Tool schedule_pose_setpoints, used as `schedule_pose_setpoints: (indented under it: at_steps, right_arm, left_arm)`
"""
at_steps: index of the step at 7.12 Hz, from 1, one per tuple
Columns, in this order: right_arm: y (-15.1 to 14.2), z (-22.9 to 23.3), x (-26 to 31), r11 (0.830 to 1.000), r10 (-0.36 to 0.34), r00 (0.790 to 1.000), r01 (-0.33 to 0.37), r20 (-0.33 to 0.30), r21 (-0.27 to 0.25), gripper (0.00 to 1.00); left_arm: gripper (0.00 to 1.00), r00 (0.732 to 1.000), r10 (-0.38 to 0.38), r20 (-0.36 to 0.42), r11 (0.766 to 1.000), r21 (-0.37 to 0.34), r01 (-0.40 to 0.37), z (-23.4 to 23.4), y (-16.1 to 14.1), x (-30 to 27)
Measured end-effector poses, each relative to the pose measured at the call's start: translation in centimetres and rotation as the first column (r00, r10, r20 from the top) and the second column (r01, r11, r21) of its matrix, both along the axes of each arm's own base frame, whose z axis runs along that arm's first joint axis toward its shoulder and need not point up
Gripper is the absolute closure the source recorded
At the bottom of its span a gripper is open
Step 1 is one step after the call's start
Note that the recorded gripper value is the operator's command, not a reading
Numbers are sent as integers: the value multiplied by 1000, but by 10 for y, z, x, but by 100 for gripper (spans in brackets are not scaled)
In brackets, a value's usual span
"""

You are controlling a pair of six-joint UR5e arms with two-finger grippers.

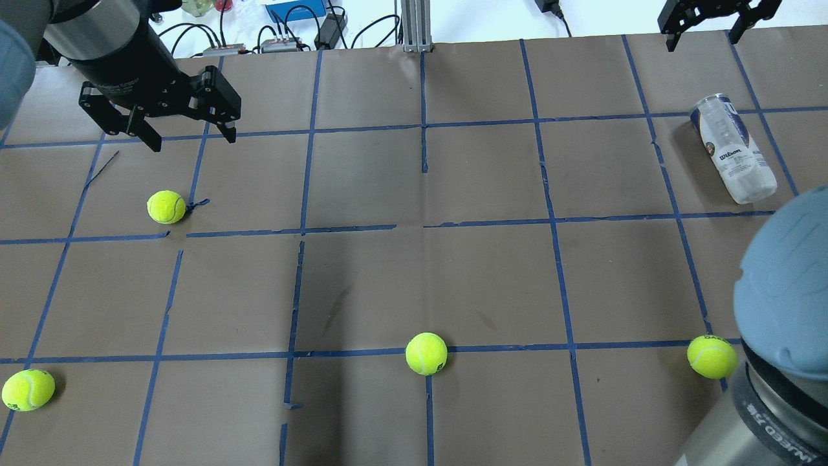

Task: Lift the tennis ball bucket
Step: 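Lower the right gripper over the upright clear tennis ball can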

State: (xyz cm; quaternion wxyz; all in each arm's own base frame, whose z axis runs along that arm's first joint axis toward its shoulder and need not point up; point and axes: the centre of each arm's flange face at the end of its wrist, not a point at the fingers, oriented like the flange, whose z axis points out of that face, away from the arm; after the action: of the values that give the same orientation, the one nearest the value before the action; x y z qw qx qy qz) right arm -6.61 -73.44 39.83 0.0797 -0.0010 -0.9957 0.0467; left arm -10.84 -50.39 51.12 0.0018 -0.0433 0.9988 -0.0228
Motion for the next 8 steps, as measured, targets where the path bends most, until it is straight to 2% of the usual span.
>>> schedule_pose_setpoints:
  at_steps: [2, 4, 5, 8]
  right_arm:
    - [-31, -56, -32, 998, 58, 997, -60, -58, -35, 1]
    - [-47, -99, -72, 987, 137, 989, -141, -50, -76, 0]
    - [-47, -120, -93, 982, 168, 985, -170, -30, -78, 0]
    - [-22, -173, -133, 989, 144, 989, -144, 21, -31, 0]
  left_arm:
    - [0, 1000, 1, 0, 1000, 1, -1, 0, -1, 1]
    - [0, 1000, 2, 0, 1000, 1, -2, 0, -1, 1]
    - [0, 1000, 2, 0, 1000, 1, -2, 0, -1, 1]
    - [0, 1000, 2, 0, 1000, 1, -2, 0, -1, 1]
